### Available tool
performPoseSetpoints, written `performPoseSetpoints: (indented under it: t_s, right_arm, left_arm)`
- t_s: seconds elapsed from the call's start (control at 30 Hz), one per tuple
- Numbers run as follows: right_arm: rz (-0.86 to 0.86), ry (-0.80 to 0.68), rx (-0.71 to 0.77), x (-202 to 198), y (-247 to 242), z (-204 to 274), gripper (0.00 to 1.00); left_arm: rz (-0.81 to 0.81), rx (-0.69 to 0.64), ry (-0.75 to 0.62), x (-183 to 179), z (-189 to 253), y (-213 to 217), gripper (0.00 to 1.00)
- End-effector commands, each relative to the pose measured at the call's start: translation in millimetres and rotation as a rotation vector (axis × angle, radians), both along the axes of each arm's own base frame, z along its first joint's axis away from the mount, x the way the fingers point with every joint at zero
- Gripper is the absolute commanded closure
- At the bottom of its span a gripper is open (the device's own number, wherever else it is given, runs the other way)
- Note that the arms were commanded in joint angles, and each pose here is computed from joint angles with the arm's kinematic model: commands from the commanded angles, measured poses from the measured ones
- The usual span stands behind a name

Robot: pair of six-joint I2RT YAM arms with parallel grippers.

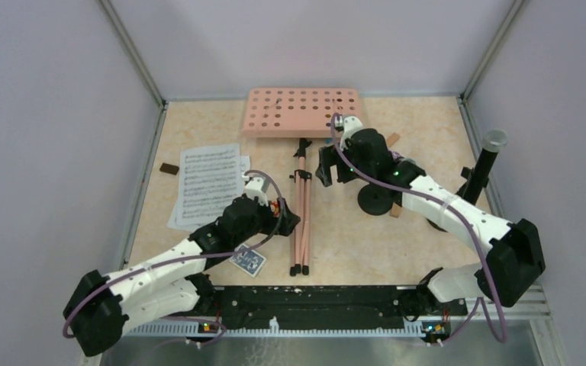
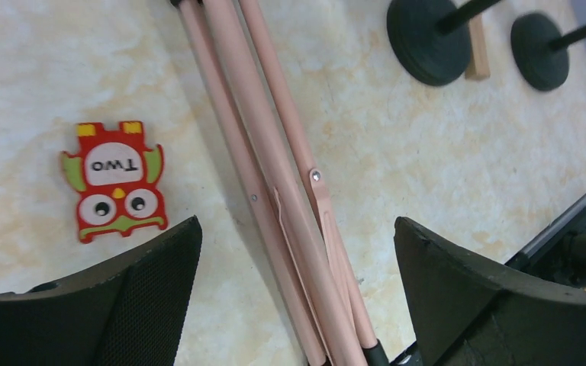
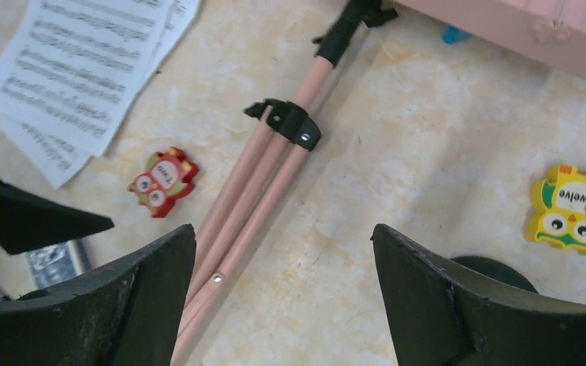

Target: Pack up the instrument practice props

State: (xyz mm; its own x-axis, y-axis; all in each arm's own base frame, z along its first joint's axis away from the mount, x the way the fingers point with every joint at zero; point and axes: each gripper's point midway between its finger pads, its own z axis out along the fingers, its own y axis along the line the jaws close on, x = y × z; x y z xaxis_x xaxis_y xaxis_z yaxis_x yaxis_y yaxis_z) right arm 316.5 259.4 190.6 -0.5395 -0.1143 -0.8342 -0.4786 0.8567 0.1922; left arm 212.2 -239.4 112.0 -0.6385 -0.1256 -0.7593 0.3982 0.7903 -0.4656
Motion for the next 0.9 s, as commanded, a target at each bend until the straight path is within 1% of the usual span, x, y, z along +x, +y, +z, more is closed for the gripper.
performPoseSetpoints:
  t_s: [0.0,0.07,0.17,0.23,0.3,0.43,0.53,0.6,0.63,0.77,0.87]
  right_arm:
    - [0.194,-0.078,0.03,-26.9,10.0,76.6,0.16]
    - [0.244,-0.086,0.032,-37.3,9.5,96.1,0.16]
    - [0.232,-0.083,0.026,-44.8,0.6,120.2,0.17]
    - [0.178,-0.068,-0.015,-45.0,-12.9,129.3,0.19]
    - [0.085,-0.068,-0.081,-39.3,-32.7,136.1,0.21]
    - [-0.083,-0.068,-0.241,-31.9,-75.9,148.2,0.21]
    - [-0.148,-0.04,-0.343,-26.2,-99.7,159.3,0.19]
    - [-0.177,0.004,-0.41,-19.0,-111.1,153.0,0.18]
    - [-0.195,0.021,-0.418,-14.3,-113.9,149.2,0.17]
    - [-0.216,0.173,-0.438,-4.7,-118.9,115.5,0.16]
    - [-0.235,0.245,-0.463,1.3,-121.9,96.2,0.16]
  left_arm:
    - [0.145,-0.026,-0.061,6.2,37.8,27.8,0.01]
    - [0.147,-0.055,-0.104,2.3,54.0,34.1,0.01]
    - [0.147,-0.093,-0.143,-5.1,72.1,42.6,0.01]
    - [0.128,-0.109,-0.167,-9.9,81.5,44.5,0.01]
    - [0.12,-0.103,-0.189,-10.3,86.1,46.1,0.01]
    - [0.115,-0.077,-0.209,-6.8,91.3,45.8,0.01]
    - [0.094,-0.061,-0.224,-2.5,94.5,39.6,0.01]
    - [0.083,-0.054,-0.218,0.3,93.5,34.5,0.01]
    - [0.077,-0.054,-0.212,1.4,92.6,31.6,0.01]
    - [0.044,-0.058,-0.167,0.0,86.4,20.9,0.01]
    - [0.028,-0.059,-0.146,-1.8,82.8,17.1,0.01]
